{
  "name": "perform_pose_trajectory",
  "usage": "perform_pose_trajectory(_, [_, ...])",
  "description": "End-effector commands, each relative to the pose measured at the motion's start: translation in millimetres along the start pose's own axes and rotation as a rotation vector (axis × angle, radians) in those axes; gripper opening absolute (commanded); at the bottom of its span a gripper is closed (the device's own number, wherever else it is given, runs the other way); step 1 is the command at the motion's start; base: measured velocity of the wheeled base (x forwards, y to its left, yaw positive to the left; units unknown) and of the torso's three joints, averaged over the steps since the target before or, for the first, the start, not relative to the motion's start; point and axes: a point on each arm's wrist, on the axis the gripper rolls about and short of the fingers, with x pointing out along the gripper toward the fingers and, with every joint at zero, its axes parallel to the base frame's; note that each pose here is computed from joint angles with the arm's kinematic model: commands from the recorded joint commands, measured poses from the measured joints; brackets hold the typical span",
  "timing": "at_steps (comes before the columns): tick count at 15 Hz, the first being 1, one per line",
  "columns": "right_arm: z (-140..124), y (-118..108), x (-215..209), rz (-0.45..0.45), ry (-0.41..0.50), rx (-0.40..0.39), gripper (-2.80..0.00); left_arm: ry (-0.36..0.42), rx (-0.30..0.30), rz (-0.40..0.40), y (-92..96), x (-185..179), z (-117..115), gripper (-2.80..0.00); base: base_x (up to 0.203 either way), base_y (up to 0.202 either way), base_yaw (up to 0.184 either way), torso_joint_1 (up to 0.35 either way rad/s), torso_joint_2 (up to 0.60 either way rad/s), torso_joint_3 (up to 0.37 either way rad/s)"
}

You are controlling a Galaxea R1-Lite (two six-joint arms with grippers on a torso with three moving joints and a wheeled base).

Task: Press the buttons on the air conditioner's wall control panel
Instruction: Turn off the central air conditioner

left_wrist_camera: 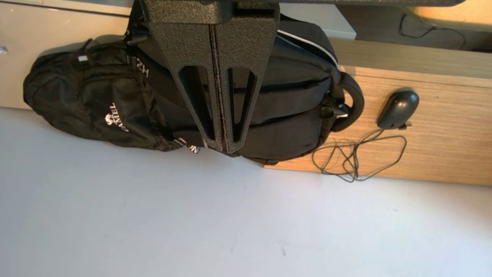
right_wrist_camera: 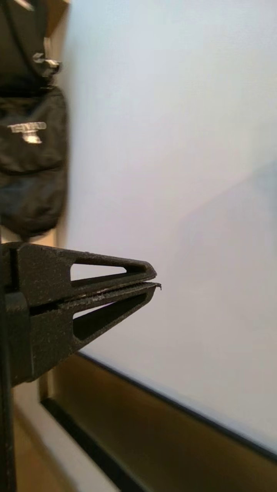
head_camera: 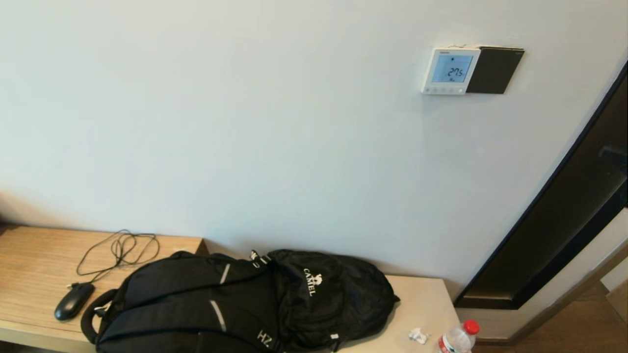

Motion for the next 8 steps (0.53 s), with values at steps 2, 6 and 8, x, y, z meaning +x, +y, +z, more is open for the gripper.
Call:
perform_pose_trajectory(2, [20.4,8.3,76.5,-0.018,0.007,-0.003,-2.80,-0.001,-0.001,0.001,0.0,0.0,0.1,-2.80,0.000,0.000,0.000,0.000,0.00,0.000])
perform_pose_trajectory(6, [36.1,27.3,131.5,-0.026,-0.030,-0.017,-2.80,-0.001,-0.001,0.001,0.0,0.0,0.1,-2.80,0.000,0.000,0.000,0.000,0.00,0.000])
perform_pose_trajectory(8, [33.8,37.9,156.3,-0.021,-0.032,-0.014,-2.80,-0.001,-0.001,0.001,0.0,0.0,0.1,-2.80,0.000,0.000,0.000,0.000,0.00,0.000])
